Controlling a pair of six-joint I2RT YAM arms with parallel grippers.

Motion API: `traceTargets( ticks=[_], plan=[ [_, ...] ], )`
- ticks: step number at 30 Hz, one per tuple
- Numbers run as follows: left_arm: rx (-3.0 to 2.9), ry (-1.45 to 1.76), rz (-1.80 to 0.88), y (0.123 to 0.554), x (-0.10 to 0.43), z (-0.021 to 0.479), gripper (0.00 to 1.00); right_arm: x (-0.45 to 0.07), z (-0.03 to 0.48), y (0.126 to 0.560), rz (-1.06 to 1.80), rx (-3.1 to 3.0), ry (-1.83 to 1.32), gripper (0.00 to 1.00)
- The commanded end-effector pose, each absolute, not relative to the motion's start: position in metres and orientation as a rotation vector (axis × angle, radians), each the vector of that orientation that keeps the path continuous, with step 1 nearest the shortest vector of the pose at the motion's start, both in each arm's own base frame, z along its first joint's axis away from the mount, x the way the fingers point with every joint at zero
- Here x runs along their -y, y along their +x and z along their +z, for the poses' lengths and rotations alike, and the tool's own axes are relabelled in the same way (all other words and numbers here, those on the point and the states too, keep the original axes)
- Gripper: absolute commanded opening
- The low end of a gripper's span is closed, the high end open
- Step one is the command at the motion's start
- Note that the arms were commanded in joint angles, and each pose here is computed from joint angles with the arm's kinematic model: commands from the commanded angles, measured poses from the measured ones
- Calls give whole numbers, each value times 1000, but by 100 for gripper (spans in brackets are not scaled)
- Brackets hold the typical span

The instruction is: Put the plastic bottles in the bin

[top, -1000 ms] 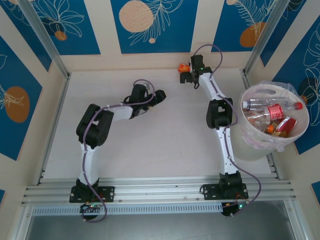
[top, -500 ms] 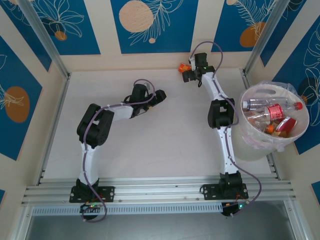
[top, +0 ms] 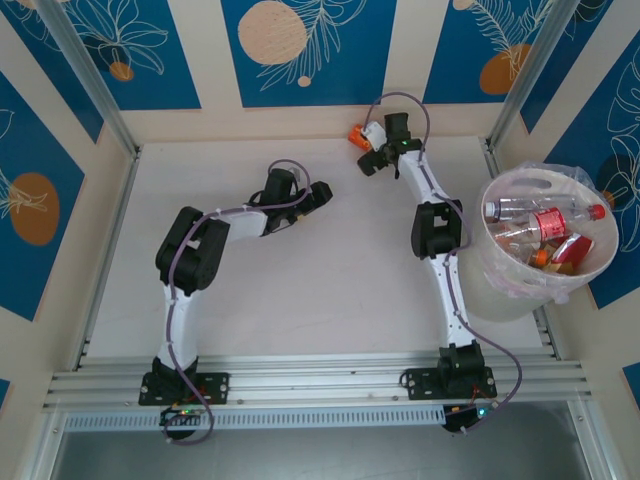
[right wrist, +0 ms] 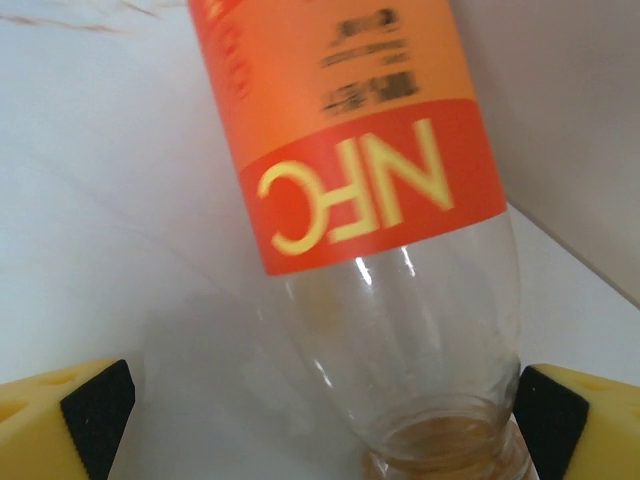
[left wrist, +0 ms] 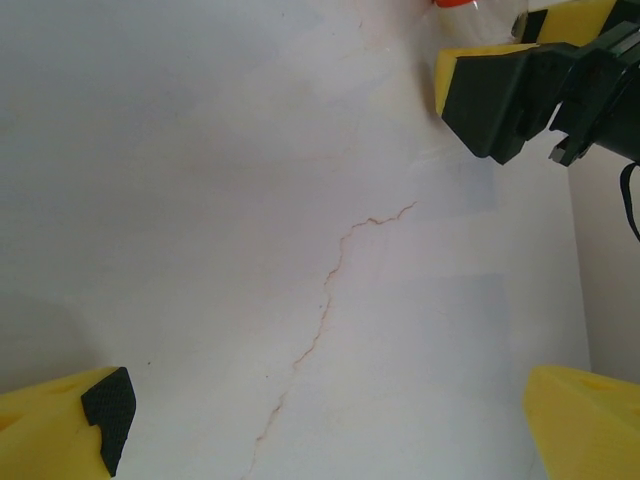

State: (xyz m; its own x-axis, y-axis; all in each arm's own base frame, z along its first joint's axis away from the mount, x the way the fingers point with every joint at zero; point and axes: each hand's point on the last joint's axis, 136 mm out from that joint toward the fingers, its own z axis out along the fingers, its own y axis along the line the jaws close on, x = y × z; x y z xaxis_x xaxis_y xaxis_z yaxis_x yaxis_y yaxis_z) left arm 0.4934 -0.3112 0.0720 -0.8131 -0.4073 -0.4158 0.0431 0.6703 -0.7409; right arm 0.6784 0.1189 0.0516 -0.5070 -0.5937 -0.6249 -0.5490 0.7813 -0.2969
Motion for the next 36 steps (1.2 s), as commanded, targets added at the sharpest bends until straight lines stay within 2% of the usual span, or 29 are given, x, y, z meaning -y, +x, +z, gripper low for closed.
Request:
traceTargets(
  ticks=[1, 6, 14, 19, 29, 36],
  plan=[
    [-2325, -261, -1043, 498, 314, 69, 100, -157, 94, 666, 98, -2160, -873, 100],
    [-2311, -230, -1066, 506, 322, 72, 100, -150, 124, 665, 139, -2180, -661, 99],
    [-2294, -195, -1062, 509, 324, 76, 100, -150, 63, 671, -33, -2263, -736, 99],
    [-2296, -201, -1060, 507, 323, 74, 100, -165, 56, 659, 18, -2266, -835, 97],
    [-2296, -202, -1068, 505, 322, 75, 100, -193, 40, 625, 170, -2290, -1041, 71],
    [-2267, -188, -1077, 500, 320, 86, 100, -192, 55, 621, 140, -2279, -1066, 40]
  ],
)
